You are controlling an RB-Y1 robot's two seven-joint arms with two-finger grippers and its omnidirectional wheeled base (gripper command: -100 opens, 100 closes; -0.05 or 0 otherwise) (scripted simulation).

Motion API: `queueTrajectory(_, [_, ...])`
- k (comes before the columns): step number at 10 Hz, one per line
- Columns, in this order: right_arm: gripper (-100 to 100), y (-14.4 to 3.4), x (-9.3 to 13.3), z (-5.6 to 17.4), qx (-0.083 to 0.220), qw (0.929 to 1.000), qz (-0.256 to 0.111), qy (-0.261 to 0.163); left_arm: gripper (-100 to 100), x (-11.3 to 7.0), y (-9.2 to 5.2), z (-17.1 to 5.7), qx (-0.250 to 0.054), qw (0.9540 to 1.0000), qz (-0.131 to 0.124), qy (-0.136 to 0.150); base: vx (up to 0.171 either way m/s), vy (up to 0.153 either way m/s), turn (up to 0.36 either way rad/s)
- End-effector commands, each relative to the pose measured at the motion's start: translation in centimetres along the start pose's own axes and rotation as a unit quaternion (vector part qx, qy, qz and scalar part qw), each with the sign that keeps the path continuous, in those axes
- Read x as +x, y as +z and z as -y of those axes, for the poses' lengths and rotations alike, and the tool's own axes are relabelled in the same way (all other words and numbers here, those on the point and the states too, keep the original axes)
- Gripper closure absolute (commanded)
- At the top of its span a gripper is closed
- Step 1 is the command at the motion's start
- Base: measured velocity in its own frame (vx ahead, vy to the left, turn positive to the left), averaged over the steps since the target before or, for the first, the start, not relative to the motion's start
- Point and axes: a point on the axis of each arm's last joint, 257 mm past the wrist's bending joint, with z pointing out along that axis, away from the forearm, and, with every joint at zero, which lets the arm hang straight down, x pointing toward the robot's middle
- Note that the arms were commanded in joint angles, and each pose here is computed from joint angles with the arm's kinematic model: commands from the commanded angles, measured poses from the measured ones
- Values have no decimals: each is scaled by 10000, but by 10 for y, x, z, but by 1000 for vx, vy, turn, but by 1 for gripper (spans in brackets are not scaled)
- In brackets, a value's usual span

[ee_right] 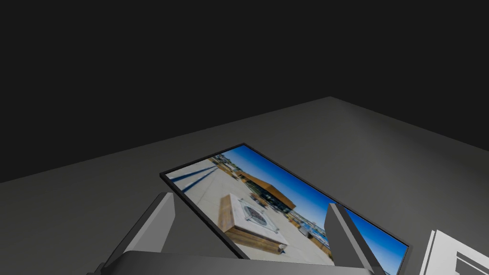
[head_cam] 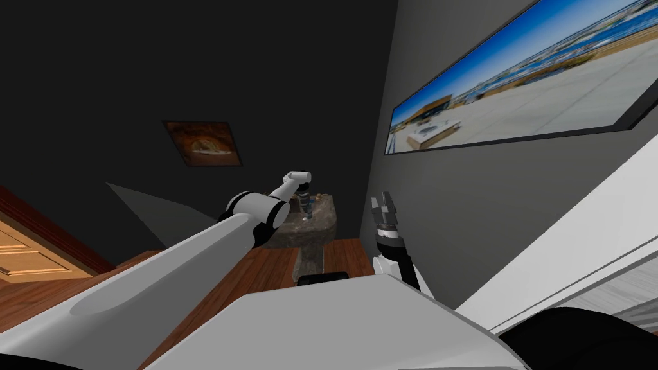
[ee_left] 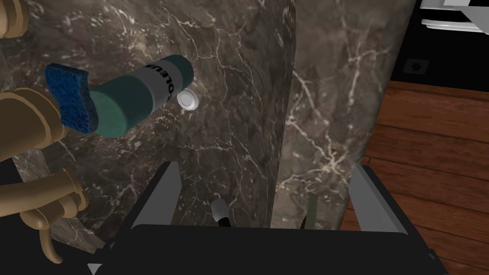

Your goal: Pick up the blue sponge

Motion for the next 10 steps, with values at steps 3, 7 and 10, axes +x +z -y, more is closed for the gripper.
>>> queueTrajectory(3, [0,0,0,0,0,10000,0,0,-100,-2,3,-3,-56,10000,13,-11,-1,3,-9])
queueTrajectory(7, [0,0,0,0,0,10000,0,0,-100,-2,3,-3,-56,10000,13,-11,0,0,0])
queueTrajectory(10, [0,0,0,0,0,10000,0,0,-100,-2,3,-3,-56,10000,13,-11,0,1,-4])
